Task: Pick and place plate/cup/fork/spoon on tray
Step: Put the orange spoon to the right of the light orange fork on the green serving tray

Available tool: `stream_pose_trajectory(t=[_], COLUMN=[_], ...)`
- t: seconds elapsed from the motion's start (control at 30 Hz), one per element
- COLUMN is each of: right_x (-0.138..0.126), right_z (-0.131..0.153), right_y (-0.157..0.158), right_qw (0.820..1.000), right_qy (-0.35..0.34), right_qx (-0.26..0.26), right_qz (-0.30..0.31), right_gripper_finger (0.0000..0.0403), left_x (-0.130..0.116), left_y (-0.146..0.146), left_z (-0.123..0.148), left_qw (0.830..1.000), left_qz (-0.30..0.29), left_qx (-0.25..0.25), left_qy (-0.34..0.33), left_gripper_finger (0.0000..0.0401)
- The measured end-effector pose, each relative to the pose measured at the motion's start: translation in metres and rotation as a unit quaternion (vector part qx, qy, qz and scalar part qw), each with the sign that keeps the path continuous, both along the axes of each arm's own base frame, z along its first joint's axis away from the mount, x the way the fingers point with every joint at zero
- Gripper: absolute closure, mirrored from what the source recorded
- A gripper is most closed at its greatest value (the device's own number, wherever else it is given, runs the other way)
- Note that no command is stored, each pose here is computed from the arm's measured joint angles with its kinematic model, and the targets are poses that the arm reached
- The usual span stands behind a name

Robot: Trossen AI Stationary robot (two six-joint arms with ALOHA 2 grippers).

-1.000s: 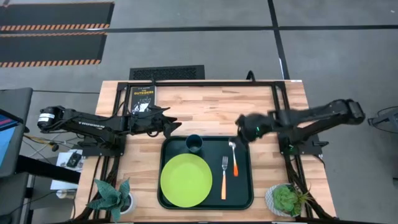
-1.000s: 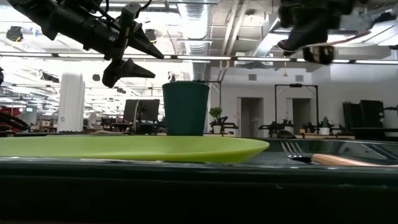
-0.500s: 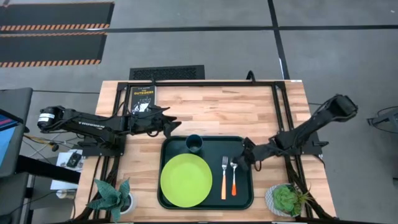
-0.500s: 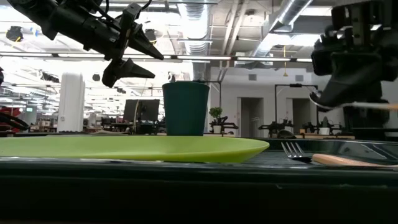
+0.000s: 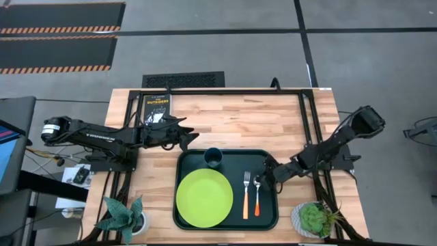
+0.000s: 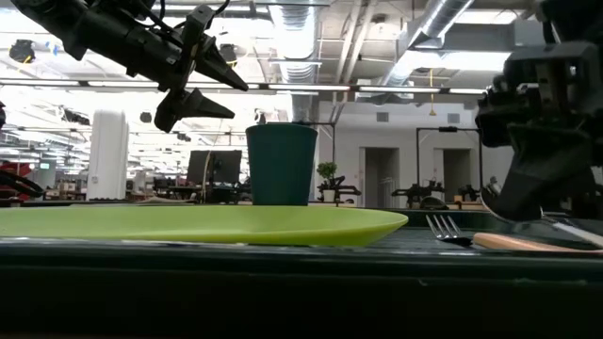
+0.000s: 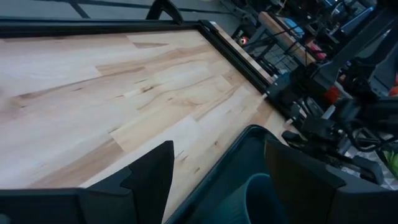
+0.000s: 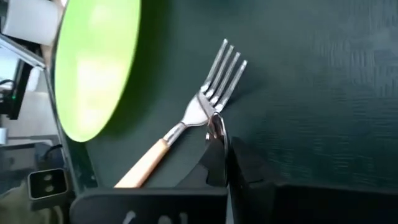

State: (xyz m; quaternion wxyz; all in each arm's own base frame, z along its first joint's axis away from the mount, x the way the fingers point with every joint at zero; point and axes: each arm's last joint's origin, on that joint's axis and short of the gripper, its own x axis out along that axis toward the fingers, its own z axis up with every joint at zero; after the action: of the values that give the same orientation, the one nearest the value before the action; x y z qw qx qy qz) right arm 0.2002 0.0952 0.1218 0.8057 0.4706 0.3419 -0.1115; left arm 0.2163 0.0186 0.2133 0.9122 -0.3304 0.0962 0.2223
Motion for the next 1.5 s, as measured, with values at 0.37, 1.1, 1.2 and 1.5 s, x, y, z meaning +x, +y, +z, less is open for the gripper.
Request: stream_pose_trajectory(t=[0.37, 1.1, 1.2, 1.5], right_x=[0.001, 0.004, 0.004, 0.006], right_z=[-0.012, -0.008, -0.007, -0.006], right_y=[0.0, 0.003, 0.003, 0.004], right_qw=[0.999, 1.0, 1.0, 1.0], right_qy=[0.031, 0.024, 0.025, 0.021], right_qx=[0.004, 0.003, 0.002, 0.006], right_qz=[-0.016, -0.01, -0.01, -0.009], right_gripper_finger=[0.0371, 0.0287, 0.0265, 0.0218], left_x=[0.0, 0.0, 0.0, 0.0], left_y=[0.0, 0.003, 0.004, 0.004], left_z=[0.0, 0.0, 0.0, 0.0], left_qw=[1.0, 1.0, 1.0, 1.0], left_qz=[0.006, 0.015, 0.018, 0.018], left_qx=[0.002, 0.004, 0.004, 0.004], left_qy=[0.0, 0.0, 0.0, 0.0], left_gripper_finger=[0.0163, 0.0163, 0.0163, 0.0163])
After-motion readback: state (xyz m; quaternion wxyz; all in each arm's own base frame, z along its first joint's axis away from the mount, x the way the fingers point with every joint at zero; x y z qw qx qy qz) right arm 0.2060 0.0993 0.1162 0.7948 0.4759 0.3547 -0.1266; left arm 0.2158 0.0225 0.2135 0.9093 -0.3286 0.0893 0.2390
